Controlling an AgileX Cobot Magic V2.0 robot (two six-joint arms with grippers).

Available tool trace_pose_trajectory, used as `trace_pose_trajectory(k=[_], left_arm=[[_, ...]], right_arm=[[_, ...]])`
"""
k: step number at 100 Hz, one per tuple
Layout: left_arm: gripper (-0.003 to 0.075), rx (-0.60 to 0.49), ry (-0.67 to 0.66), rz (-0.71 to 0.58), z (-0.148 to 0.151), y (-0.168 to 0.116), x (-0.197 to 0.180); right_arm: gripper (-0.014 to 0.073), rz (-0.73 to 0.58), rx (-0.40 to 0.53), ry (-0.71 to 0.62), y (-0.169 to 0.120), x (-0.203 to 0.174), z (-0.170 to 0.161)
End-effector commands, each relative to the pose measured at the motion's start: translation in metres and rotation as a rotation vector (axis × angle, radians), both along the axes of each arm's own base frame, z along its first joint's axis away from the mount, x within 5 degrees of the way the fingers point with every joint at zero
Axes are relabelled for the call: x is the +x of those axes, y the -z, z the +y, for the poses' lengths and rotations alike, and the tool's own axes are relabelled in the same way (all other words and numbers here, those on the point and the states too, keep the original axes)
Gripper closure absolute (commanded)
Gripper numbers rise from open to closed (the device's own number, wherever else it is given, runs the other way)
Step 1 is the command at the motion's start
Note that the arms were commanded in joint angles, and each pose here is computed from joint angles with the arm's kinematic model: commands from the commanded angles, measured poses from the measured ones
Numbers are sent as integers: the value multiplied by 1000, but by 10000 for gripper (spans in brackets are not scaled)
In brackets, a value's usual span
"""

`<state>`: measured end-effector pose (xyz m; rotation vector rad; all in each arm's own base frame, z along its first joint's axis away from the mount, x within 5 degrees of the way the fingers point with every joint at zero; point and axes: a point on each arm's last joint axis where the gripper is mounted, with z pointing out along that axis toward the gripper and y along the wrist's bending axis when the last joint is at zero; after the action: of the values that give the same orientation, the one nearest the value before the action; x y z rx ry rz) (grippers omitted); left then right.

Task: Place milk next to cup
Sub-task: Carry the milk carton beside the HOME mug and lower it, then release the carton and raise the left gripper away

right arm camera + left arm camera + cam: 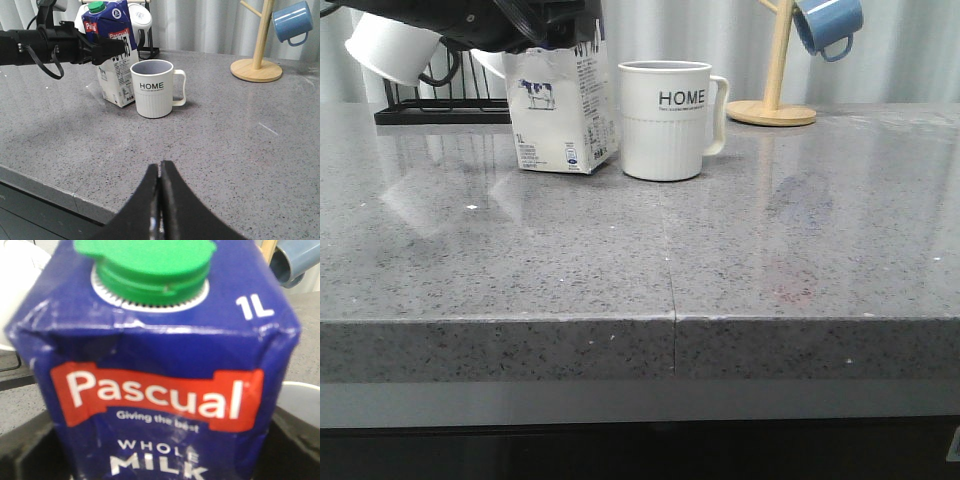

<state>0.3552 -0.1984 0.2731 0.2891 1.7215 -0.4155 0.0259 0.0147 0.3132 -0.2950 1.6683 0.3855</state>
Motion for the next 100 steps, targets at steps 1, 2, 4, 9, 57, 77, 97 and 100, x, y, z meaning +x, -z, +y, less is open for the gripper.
trace_pose_trajectory(k=[1, 2, 4, 9, 57, 77, 97, 100], left_arm=[[92, -70, -4, -111, 0, -34, -5], [82, -70, -4, -111, 0, -34, -5], [75, -70, -4, -111, 0, -34, -5], [68, -71, -1, -114, -1, -35, -6], [73, -49, 29, -108, 14, -58, -42], [270, -57, 14, -123, 43, -64, -81], [662, -77, -69, -173, 90, -73, -118], [711, -81, -85, -183, 98, -73, -125]], right_arm=[[592, -88, 25, 9, -14, 0, -1], [592, -88, 25, 9, -14, 0, -1], [592, -88, 25, 9, -14, 0, -1], [592, -88, 25, 9, -14, 0, -1], [592, -88, 25, 9, -14, 0, -1], [592, -88, 25, 9, -14, 0, -1], [592, -88, 25, 9, -14, 0, -1], [592, -88, 25, 9, -14, 0, -1]])
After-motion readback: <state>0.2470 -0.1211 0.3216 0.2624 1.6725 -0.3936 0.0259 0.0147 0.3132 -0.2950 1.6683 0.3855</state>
